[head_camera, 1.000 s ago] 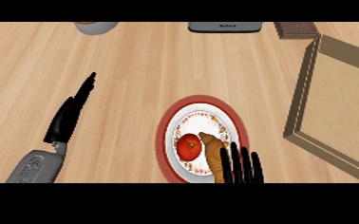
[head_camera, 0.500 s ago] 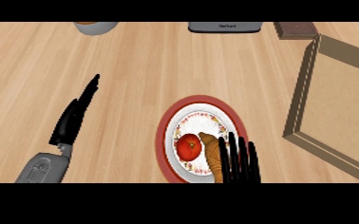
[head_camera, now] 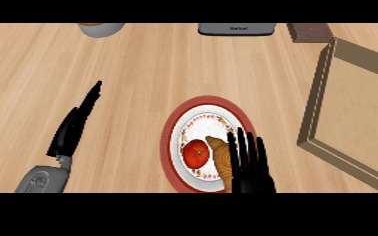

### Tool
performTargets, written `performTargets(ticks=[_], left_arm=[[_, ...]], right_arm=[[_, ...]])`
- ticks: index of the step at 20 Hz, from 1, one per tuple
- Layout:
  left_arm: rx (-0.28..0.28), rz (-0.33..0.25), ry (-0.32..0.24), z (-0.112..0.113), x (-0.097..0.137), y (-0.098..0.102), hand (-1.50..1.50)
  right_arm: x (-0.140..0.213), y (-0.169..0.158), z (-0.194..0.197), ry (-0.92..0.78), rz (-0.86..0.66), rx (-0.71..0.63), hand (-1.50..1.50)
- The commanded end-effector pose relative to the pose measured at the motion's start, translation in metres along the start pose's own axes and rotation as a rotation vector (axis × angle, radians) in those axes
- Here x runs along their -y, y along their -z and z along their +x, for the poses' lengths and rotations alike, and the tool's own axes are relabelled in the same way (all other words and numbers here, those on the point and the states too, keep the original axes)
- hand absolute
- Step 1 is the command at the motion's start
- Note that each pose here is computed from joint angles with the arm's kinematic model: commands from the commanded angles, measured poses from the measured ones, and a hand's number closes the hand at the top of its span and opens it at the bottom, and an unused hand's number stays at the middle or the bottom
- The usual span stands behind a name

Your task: Pick the croissant from the plate and place it in the cardboard box

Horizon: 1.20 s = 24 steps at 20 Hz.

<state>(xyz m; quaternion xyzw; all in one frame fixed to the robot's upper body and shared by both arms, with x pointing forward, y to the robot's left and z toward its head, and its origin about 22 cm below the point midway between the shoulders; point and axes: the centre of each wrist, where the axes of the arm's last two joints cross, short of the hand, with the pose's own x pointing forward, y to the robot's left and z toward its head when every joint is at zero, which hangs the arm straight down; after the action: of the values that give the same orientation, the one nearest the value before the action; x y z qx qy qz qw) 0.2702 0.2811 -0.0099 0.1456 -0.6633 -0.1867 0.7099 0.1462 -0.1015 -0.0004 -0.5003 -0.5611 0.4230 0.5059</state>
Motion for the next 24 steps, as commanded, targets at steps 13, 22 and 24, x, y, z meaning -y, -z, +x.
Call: performTargets(ticks=[13,22,24], left_arm=[[-0.012,-0.007,-0.003,-0.014,0.001,0.000,0.00],[-0.006,-0.008,-0.012,-0.005,0.006,-0.014,0.00],[0.009,-0.003,0.000,0.005,-0.003,0.004,0.00]], right_arm=[[-0.037,0.014,-0.007,-0.131,-0.041,0.090,1.50],[-0.026,0.028,-0.002,-0.157,-0.209,0.109,1.50],[-0.023,0.028,-0.011,-0.173,-0.271,0.101,1.50]])
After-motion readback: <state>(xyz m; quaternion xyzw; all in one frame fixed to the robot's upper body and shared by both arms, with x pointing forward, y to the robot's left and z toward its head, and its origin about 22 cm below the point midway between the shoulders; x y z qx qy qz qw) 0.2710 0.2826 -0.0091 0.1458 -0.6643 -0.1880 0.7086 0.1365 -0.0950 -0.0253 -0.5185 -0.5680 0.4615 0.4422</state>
